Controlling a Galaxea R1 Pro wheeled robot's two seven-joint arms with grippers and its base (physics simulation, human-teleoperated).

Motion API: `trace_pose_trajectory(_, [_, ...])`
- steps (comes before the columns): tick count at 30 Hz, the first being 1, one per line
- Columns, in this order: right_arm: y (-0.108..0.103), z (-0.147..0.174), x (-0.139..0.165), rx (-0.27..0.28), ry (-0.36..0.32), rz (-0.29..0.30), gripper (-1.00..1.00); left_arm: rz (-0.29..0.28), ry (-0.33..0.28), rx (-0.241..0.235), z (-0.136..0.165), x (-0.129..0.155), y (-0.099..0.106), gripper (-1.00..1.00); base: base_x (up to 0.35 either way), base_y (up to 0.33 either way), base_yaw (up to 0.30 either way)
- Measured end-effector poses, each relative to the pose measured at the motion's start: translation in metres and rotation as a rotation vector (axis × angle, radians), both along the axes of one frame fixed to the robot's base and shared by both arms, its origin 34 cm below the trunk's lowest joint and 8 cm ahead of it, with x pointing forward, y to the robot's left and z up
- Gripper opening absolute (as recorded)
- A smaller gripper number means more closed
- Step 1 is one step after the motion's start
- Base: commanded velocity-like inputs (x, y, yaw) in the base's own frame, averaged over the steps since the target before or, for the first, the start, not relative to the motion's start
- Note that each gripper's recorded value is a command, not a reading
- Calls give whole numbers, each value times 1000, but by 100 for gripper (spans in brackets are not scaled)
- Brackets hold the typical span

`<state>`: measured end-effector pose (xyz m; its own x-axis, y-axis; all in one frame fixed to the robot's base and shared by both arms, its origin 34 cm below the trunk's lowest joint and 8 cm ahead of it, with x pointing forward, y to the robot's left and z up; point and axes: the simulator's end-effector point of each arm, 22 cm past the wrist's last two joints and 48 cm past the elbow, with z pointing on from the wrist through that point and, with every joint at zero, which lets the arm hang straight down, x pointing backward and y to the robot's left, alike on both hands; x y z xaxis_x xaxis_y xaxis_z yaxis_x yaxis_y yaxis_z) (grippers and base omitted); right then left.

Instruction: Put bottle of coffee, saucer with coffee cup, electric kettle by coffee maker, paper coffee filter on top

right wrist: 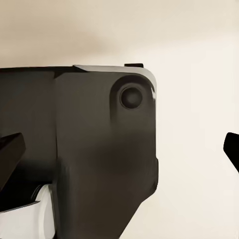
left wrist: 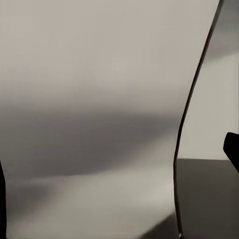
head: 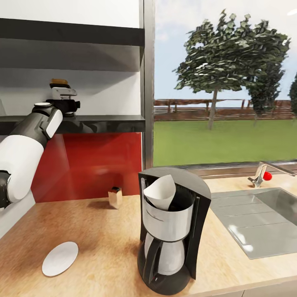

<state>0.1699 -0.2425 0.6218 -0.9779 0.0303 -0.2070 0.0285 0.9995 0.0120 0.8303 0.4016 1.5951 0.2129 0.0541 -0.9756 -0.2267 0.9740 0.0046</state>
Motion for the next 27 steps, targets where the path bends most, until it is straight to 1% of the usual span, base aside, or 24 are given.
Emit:
trace_pose_trajectory(3, [0, 0, 0, 0, -1, 1, 100, -2, 4, 1, -4, 0, -1, 100, 5, 0, 0])
trace_pose_trajectory(4, [0, 0, 0, 0, -1, 1, 100, -2, 5, 1, -4, 0, -1, -100, 0, 0, 0])
trace_pose_trajectory(17, [-1, 0, 0, -1, -1, 0, 100, -2, 0, -7, -3, 0, 0, -100, 0, 0, 0])
trace_pose_trajectory(25, [3, 0, 0, 4, -1, 1, 100, -2, 1, -6, -3, 0, 0, -100, 0, 0, 0])
trace_pose_trajectory(27, [4, 0, 0, 5, -1, 1, 100, -2, -4, 3, -2, -1, -1, -100, -14, 0, 0])
